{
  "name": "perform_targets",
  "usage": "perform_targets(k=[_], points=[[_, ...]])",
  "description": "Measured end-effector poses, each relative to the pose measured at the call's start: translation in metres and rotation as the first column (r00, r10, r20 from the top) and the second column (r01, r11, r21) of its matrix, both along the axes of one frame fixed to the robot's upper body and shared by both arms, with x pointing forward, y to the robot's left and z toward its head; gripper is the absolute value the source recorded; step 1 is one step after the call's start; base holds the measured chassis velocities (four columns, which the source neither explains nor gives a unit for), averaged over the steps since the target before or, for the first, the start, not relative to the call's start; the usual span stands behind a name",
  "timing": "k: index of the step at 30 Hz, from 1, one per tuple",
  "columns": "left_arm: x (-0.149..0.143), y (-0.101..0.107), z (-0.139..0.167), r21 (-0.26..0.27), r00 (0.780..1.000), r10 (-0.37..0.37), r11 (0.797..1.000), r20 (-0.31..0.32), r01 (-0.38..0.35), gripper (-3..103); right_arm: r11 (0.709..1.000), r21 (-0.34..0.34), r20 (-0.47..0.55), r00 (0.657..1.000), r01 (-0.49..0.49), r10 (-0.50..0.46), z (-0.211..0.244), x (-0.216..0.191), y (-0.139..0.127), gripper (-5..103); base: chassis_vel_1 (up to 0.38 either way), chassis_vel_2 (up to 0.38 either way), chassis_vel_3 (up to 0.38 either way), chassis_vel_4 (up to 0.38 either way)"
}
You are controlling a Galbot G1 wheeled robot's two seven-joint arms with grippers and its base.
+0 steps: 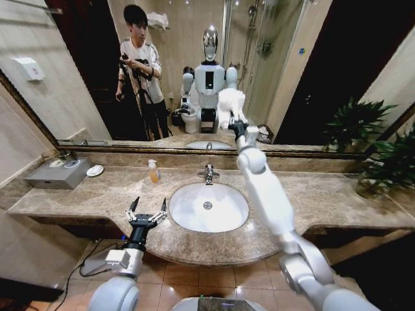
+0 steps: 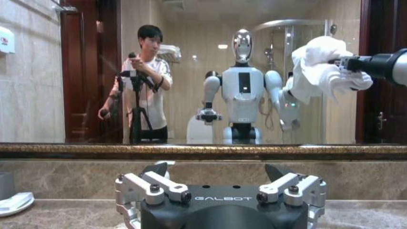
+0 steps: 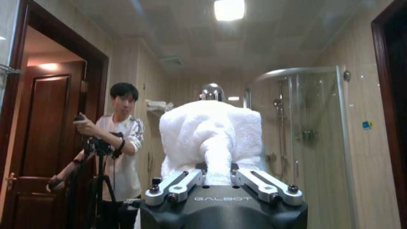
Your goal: Pick up the towel from the sink counter and wipe the mirror surface.
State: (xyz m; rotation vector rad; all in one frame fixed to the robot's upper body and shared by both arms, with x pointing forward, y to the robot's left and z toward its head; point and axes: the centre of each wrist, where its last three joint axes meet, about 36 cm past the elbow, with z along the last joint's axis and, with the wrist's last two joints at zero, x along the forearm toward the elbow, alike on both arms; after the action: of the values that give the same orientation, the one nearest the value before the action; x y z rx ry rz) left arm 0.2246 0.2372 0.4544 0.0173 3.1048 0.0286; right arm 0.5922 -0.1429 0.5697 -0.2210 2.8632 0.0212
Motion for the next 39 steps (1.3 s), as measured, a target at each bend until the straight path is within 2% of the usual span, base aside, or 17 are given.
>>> perform_targets(k=[4,7,14,18,22,25,30,39], points=[[0.0,0.0,0.0,0.0,1.0,0.0,1.0,0.0,0.0,100,1.0,-0.003,0.033,0.999,0.005,-0.005,0.021,0.004,-0.006,13,0.0,0.0,0.0,0.0],[0.0,0.0,0.0,0.0,1.0,0.0,1.0,0.0,0.0,100,1.0,0.01,0.086,0.996,0.011,-0.012,0.057,0.008,-0.008,13,0.0,0.0,0.0,0.0],[0.0,0.0,0.0,0.0,1.0,0.0,1.0,0.0,0.0,100,0.999,0.031,0.122,0.992,0.018,-0.022,0.088,0.013,-0.009,13,0.0,0.0,0.0,0.0],[0.0,0.0,0.0,0.0,1.0,0.0,1.0,0.0,0.0,100,0.999,0.026,0.093,0.995,0.025,-0.027,0.072,0.017,-0.009,13,0.0,0.0,0.0,0.0],[0.0,0.0,0.0,0.0,1.0,0.0,1.0,0.0,0.0,100,1.0,0.015,0.009,1.0,0.022,-0.022,0.017,0.008,-0.009,13,0.0,0.0,0.0,0.0],[0.0,0.0,0.0,0.0,1.0,0.0,1.0,0.0,0.0,100,1.0,0.012,-0.019,1.0,0.017,-0.017,-0.003,0.0,-0.009,13,0.0,0.0,0.0,0.0],[0.0,0.0,0.0,0.0,1.0,0.0,1.0,0.0,0.0,100,1.0,0.014,-0.011,1.0,-0.001,0.001,-0.009,-0.009,-0.006,13,0.0,0.0,0.0,0.0],[0.0,0.0,0.0,0.0,1.0,0.0,1.0,0.0,0.0,100,0.999,-0.027,0.014,1.0,-0.023,0.023,-0.009,-0.013,0.005,13,0.0,0.0,0.0,0.0]])
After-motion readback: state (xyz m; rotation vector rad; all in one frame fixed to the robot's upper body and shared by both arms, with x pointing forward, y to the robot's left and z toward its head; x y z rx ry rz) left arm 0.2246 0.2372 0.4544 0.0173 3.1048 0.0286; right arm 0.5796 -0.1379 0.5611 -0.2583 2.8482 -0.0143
